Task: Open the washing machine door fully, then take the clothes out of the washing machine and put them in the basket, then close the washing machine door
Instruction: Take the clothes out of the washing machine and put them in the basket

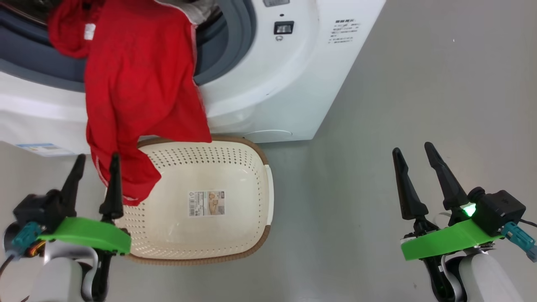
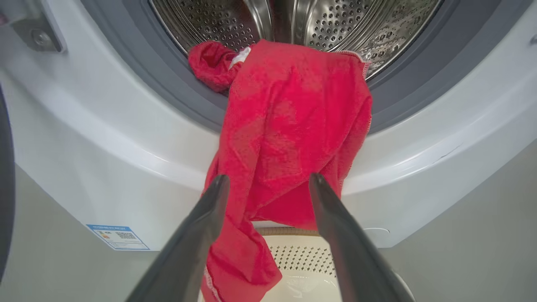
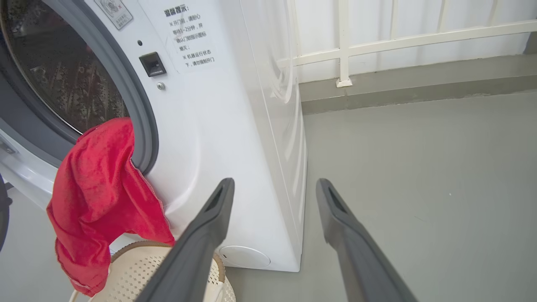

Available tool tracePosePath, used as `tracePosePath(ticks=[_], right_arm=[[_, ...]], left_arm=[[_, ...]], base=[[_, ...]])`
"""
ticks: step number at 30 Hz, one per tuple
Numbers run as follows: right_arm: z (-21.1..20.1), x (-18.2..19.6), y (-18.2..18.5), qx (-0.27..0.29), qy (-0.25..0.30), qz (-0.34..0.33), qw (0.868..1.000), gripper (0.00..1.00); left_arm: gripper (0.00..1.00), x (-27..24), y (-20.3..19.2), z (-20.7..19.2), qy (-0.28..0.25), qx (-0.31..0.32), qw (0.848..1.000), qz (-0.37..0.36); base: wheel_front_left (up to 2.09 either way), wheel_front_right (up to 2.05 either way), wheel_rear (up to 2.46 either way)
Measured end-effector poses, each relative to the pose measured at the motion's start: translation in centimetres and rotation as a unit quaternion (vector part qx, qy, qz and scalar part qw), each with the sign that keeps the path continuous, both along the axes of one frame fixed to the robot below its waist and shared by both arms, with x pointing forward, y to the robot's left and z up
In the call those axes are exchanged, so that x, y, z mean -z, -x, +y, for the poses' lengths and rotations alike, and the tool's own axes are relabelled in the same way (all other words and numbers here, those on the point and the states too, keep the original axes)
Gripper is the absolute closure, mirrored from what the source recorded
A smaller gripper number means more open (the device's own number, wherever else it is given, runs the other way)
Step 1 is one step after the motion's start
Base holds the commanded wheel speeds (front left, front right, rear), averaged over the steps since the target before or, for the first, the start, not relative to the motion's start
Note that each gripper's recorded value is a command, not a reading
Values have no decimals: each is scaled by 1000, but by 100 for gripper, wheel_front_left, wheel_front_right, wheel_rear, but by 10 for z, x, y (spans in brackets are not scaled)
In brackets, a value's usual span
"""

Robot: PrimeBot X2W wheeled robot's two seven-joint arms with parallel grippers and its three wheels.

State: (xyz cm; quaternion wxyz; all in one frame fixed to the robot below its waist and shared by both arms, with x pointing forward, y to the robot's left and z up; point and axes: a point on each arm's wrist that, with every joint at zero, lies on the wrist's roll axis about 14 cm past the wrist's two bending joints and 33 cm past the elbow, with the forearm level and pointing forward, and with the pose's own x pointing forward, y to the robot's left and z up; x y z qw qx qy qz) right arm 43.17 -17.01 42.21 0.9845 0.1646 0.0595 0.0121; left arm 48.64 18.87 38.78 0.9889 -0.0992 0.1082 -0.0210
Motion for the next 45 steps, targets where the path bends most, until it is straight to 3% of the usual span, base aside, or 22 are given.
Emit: tracePosePath(ticks=[21,38,45], right_arm=[[-1,-5,13,2,2,-1,1000,0],[3,-1,10,-5,-1,4,1000,0],[6,9,8,-8,-2,15,1000,0]], left_arm=[[0,-30,44,25,-8,-53,998,-42],[0,-32,41,18,-5,-44,998,-47],[0,-53,4,5,-16,-8,996,-86]], base=[[0,0,0],[0,0,0],[0,0,0]])
